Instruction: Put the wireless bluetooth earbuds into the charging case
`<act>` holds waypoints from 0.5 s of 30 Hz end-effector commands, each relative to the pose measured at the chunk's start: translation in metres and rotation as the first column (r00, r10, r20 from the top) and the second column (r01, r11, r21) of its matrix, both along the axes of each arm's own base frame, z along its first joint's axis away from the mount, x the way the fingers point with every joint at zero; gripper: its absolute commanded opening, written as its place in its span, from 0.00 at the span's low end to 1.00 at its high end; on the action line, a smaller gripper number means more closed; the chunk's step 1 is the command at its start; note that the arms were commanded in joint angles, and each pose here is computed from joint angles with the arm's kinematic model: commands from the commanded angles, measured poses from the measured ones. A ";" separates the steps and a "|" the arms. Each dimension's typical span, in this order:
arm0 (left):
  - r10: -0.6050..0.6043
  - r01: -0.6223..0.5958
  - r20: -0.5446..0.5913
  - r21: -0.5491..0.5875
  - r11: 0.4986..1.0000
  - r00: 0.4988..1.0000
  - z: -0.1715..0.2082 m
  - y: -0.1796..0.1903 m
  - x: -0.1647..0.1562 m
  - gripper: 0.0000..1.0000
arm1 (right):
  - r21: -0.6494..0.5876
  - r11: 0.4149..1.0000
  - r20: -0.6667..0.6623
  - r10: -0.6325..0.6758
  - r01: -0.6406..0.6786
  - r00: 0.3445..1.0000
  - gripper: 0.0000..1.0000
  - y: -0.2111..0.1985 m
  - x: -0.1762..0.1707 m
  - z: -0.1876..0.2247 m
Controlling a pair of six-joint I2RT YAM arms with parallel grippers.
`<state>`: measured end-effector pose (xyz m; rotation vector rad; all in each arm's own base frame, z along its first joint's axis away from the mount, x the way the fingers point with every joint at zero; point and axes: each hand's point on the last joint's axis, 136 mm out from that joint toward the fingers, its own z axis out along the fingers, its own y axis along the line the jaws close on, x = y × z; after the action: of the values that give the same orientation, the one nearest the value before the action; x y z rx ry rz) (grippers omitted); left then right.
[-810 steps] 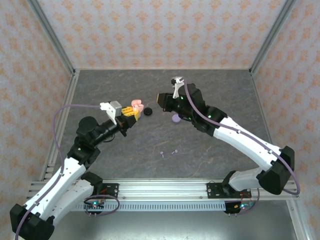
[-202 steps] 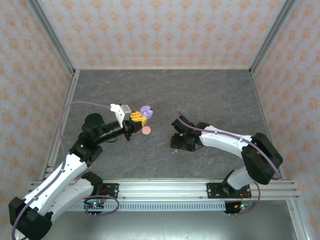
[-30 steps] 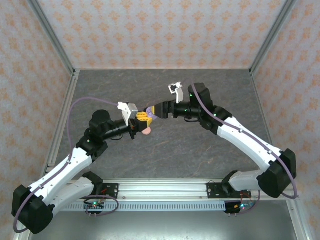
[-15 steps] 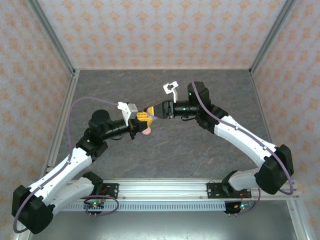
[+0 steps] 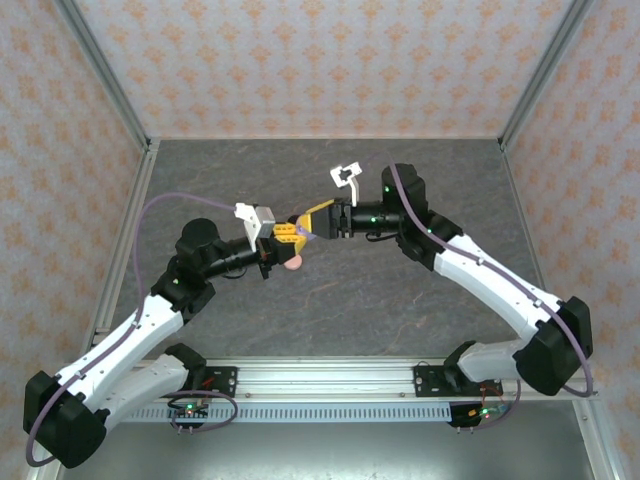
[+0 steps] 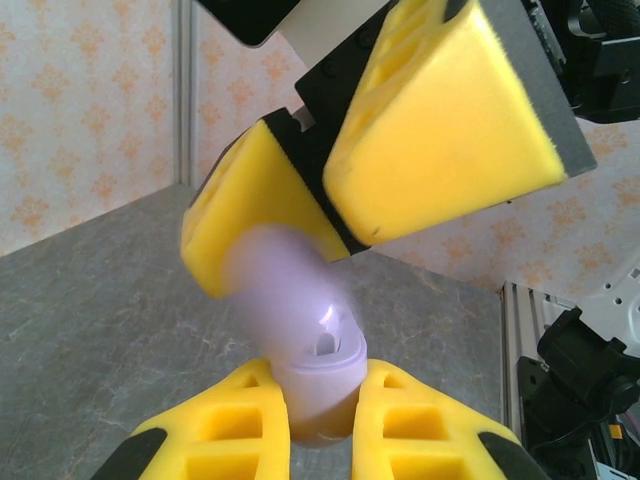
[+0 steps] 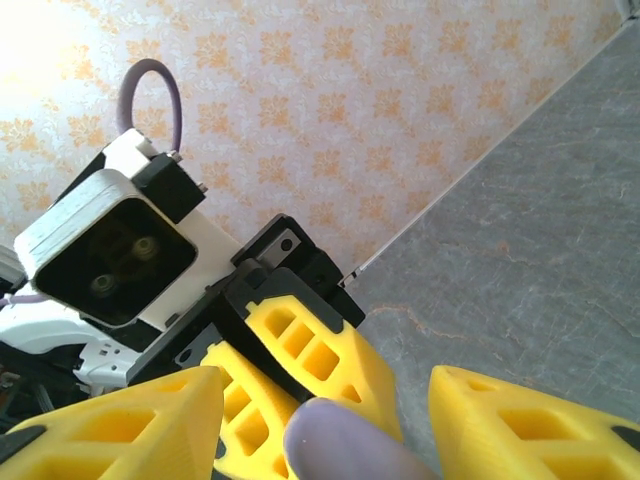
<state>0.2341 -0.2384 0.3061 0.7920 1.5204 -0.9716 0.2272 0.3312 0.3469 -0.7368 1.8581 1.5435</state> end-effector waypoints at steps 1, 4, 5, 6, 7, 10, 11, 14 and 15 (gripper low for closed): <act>0.010 -0.010 0.027 -0.003 1.000 1.000 0.008 0.001 0.001 0.07 | 0.060 0.998 0.125 0.017 -0.025 0.992 0.56 -0.007 -0.014 0.026; 0.015 -0.015 0.023 -0.004 1.000 1.000 0.008 0.002 0.001 0.07 | 0.025 1.000 0.115 -0.011 0.008 0.993 0.57 -0.009 -0.010 0.019; 0.020 -0.020 0.020 -0.003 1.000 1.000 0.008 0.002 0.002 0.07 | 0.003 1.000 0.113 -0.030 0.030 0.993 0.57 -0.011 -0.007 0.016; 0.029 -0.029 0.019 -0.002 1.000 0.999 0.008 0.003 0.004 0.07 | -0.017 0.998 0.112 -0.056 0.058 0.992 0.57 -0.013 -0.003 0.013; 0.037 -0.037 0.011 0.002 0.999 0.999 0.006 0.003 0.005 0.07 | -0.050 0.993 0.112 -0.101 0.107 0.989 0.58 -0.017 0.003 0.007; 0.062 -0.061 -0.030 0.032 0.998 0.998 -0.005 0.004 0.012 0.06 | -0.163 0.941 0.112 -0.279 0.295 0.954 0.60 -0.037 0.031 -0.012; 0.077 -0.074 -0.049 0.045 0.996 0.996 -0.011 0.004 0.015 0.05 | -0.180 0.909 0.122 -0.359 0.377 0.925 0.62 -0.051 0.040 -0.011; 0.135 -0.125 -0.111 0.090 0.988 0.985 -0.031 0.006 0.030 0.04 | -0.225 0.812 0.121 -0.526 0.539 0.842 0.68 -0.084 0.061 -0.022; 0.154 -0.140 -0.133 0.107 0.984 0.979 -0.039 0.007 0.035 0.04 | -0.236 0.773 0.125 -0.576 0.588 0.808 0.71 -0.095 0.067 -0.025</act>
<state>0.2539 -0.2364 0.2748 0.7317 1.6680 -0.9208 0.2735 0.2777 0.3187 -0.4418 2.0207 1.0996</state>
